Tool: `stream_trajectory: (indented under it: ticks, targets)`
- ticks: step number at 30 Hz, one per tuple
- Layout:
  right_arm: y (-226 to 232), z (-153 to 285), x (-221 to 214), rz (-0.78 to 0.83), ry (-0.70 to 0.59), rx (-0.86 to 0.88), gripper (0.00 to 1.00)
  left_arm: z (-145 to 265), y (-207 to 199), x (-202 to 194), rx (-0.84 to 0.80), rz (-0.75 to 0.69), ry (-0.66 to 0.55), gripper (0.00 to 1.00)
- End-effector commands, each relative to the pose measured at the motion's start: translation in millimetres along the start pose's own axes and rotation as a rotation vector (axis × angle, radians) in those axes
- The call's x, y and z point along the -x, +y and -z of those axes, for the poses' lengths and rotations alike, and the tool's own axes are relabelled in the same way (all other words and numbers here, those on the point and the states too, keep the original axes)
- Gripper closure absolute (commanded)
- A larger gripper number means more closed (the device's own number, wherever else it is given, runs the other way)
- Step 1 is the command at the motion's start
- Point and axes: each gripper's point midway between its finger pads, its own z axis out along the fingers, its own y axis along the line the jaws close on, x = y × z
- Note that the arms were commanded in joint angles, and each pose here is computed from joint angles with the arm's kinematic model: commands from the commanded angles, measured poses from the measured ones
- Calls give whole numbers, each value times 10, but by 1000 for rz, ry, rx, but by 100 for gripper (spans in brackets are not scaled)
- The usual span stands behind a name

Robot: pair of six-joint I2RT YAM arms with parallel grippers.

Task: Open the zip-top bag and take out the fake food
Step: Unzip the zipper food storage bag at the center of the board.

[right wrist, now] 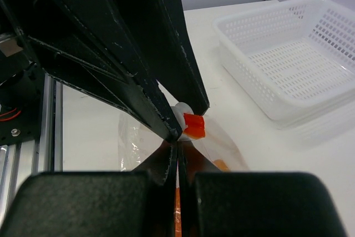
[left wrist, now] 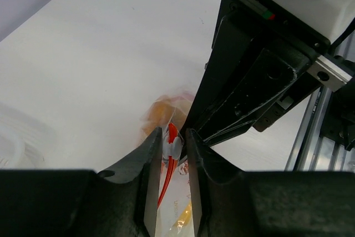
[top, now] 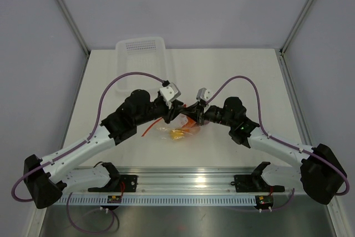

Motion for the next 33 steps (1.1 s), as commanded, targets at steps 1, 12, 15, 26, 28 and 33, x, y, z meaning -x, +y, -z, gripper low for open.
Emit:
stream_trajectory:
  ticks: [1, 12, 15, 26, 28, 33]
  targets:
    - [32, 1, 273, 53, -76, 11, 100, 8, -80, 79, -50, 10, -22, 74]
    - [30, 7, 282, 50, -79, 4, 100, 34, -101, 79, -57, 15, -26, 63]
    - [32, 12, 290, 52, -82, 4, 100, 45, -90, 73, -49, 12, -30, 61]
    - [42, 27, 319, 51, -94, 4, 100, -18, -99, -21, -62, 21, 17, 70]
    - [40, 26, 306, 49, -91, 2, 100, -18, -107, -27, -67, 21, 18, 71]
    - [31, 42, 329, 51, -103, -6, 100, -24, -112, -59, -70, 22, 27, 75]
